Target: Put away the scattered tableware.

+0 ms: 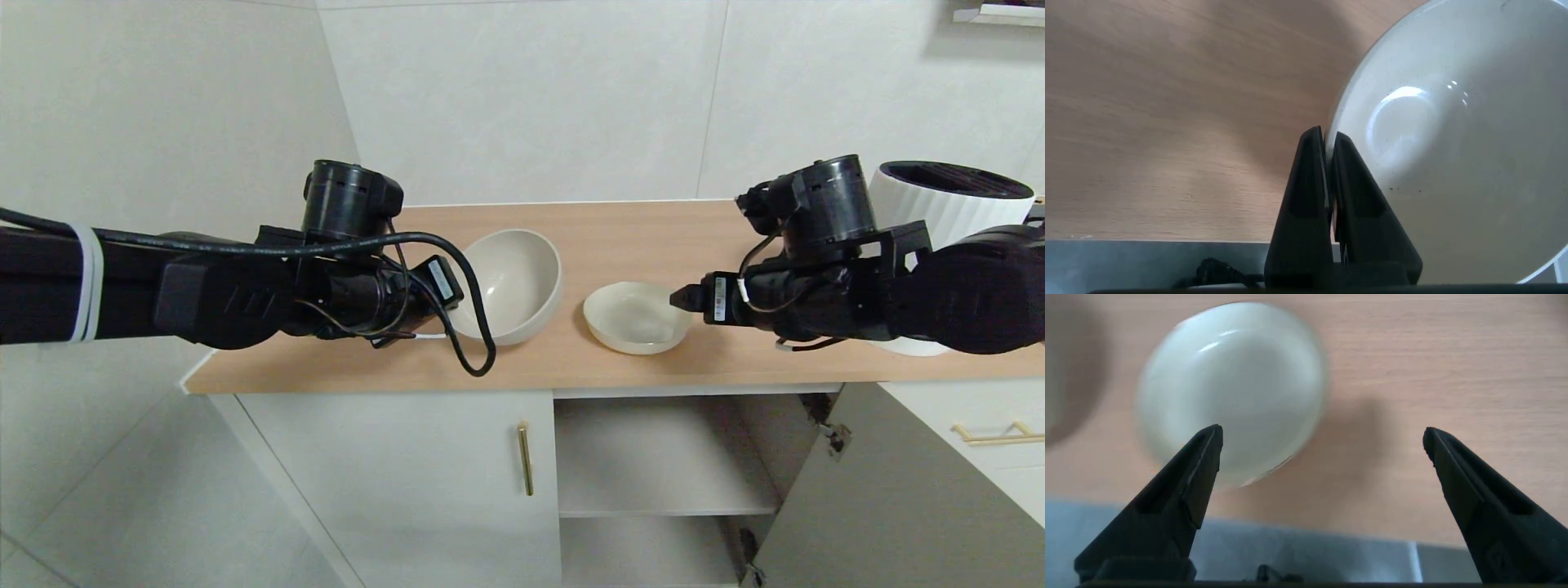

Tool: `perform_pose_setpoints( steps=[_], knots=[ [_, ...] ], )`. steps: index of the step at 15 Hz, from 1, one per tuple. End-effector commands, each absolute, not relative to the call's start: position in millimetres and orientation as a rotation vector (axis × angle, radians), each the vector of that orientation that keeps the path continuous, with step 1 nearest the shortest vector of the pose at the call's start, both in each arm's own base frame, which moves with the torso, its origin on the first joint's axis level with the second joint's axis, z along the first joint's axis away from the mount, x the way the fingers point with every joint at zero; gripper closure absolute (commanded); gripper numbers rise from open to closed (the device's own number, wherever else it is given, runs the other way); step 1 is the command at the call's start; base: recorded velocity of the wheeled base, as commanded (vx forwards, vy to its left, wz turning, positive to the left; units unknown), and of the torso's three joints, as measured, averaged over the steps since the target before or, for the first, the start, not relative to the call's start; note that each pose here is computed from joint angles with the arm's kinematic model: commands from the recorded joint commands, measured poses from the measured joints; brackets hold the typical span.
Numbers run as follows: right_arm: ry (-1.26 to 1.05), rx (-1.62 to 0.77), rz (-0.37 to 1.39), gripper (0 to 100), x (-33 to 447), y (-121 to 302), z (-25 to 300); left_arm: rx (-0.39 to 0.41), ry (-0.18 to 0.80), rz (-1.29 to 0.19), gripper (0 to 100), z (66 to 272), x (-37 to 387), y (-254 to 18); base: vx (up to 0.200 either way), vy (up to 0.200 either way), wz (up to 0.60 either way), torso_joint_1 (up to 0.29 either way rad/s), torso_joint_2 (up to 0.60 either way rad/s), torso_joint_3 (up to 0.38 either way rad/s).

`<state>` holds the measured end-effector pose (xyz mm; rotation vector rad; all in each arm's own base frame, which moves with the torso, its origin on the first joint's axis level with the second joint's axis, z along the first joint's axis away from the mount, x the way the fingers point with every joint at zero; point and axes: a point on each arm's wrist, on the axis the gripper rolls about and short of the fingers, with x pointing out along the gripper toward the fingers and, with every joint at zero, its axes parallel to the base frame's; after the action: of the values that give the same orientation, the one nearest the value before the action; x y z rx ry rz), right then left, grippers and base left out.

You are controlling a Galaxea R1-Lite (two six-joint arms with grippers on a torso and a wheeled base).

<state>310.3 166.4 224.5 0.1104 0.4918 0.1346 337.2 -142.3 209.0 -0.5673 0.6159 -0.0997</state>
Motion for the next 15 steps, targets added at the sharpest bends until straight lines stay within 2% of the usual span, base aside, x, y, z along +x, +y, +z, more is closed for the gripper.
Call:
perform_pose_setpoints(
  steps=[1,10,15],
  knots=[
    [0.516,0.088,0.098,0,324.1,173.3,208.9,-0.569,0.610,-0.101,100,211.3,336.0,-141.8,0.000,0.000,0.00,0.000,0.00,0.000],
    [0.455,0.109,-0.013,0,357.5,193.4,177.9,-0.573,0.603,-0.103,100,214.7,333.3,-140.7,0.000,0.000,0.00,0.000,0.00,0.000],
    [0.452,0.117,-0.012,0,358.4,194.0,178.0,-0.573,0.604,-0.103,100,214.2,333.6,-140.8,0.000,0.000,0.00,0.000,0.00,0.000]
  ],
)
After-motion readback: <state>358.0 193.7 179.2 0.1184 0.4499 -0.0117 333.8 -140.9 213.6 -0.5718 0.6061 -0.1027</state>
